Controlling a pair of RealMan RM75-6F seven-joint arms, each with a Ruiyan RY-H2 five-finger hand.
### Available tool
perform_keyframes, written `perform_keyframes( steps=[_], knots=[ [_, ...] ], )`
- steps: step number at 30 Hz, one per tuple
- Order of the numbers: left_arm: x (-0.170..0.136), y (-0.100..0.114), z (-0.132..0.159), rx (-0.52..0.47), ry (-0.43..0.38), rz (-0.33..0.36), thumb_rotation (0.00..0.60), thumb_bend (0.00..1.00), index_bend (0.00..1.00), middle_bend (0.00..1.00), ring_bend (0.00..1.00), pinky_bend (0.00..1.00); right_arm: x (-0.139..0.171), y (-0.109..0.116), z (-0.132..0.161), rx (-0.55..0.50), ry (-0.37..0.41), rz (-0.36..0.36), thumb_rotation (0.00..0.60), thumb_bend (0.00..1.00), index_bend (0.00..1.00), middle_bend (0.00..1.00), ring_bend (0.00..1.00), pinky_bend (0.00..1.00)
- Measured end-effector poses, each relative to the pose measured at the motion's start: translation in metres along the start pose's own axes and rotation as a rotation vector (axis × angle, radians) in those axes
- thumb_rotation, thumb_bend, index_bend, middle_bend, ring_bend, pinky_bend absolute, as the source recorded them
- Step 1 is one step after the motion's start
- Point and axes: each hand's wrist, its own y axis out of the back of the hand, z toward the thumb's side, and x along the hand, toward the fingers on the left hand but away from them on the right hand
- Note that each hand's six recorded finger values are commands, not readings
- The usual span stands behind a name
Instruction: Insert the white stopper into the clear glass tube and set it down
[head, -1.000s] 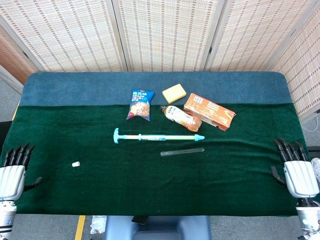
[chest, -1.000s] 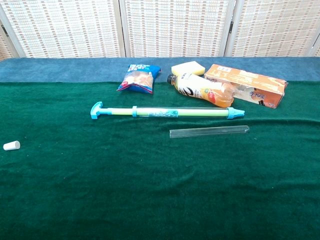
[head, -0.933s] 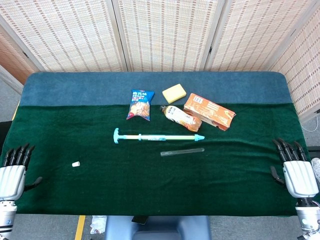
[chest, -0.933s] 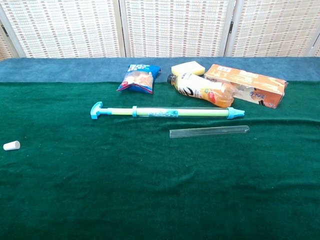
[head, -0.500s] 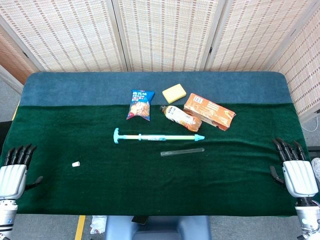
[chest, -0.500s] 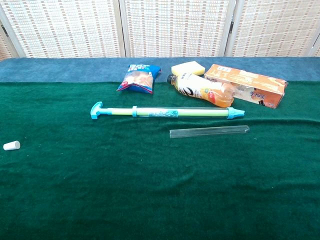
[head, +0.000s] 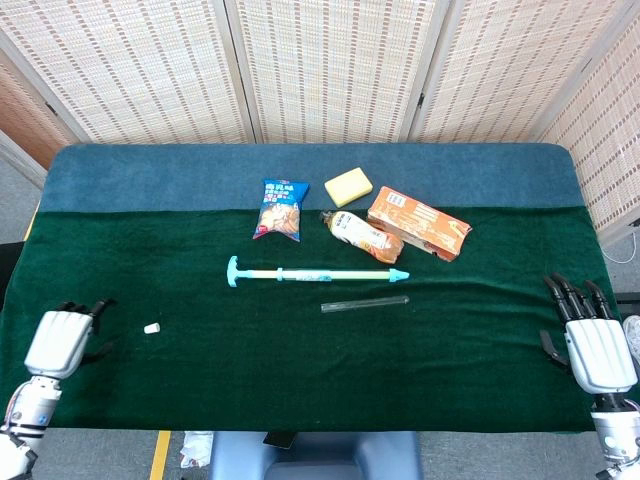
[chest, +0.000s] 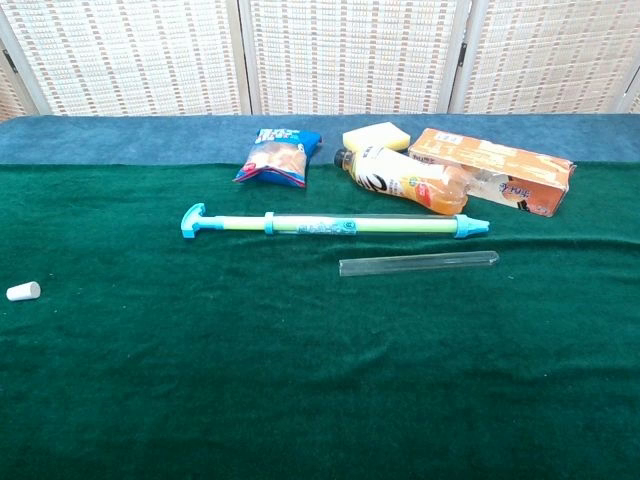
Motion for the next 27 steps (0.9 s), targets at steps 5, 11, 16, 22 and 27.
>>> perform_keyframes(
  steps=[5,11,16,22,27],
  knots=[
    [0.014,-0.016,0.017,0.027,-0.077,-0.082,0.6,0.68,0.36,0.94,0.84,0.73,0.0,-0.002,0.001,-0.002,0.002,0.013,0.6,0.48,0.04,0.11,0.18,0.1],
    [0.026,-0.034,0.033,0.062,-0.134,-0.187,0.6,0.7,0.31,0.95,0.85,0.74,0.001,-0.004,-0.001,0.0,-0.009,0.024,0.6,0.48,0.05,0.11,0.2,0.11],
    [0.03,-0.045,0.041,0.085,-0.158,-0.25,0.6,0.71,0.29,0.95,0.85,0.74,0.001,-0.005,-0.002,-0.003,-0.013,0.03,0.6,0.48,0.05,0.11,0.2,0.11],
    [0.032,-0.053,0.05,0.104,-0.173,-0.295,0.6,0.71,0.29,0.95,0.85,0.74,0.001,-0.008,-0.003,-0.007,-0.014,0.036,0.6,0.48,0.05,0.12,0.21,0.11],
    [0.032,-0.061,0.049,0.113,-0.162,-0.325,0.6,0.71,0.29,0.95,0.85,0.74,0.001,-0.008,-0.004,-0.01,-0.016,0.037,0.6,0.48,0.05,0.12,0.22,0.11]
  ],
)
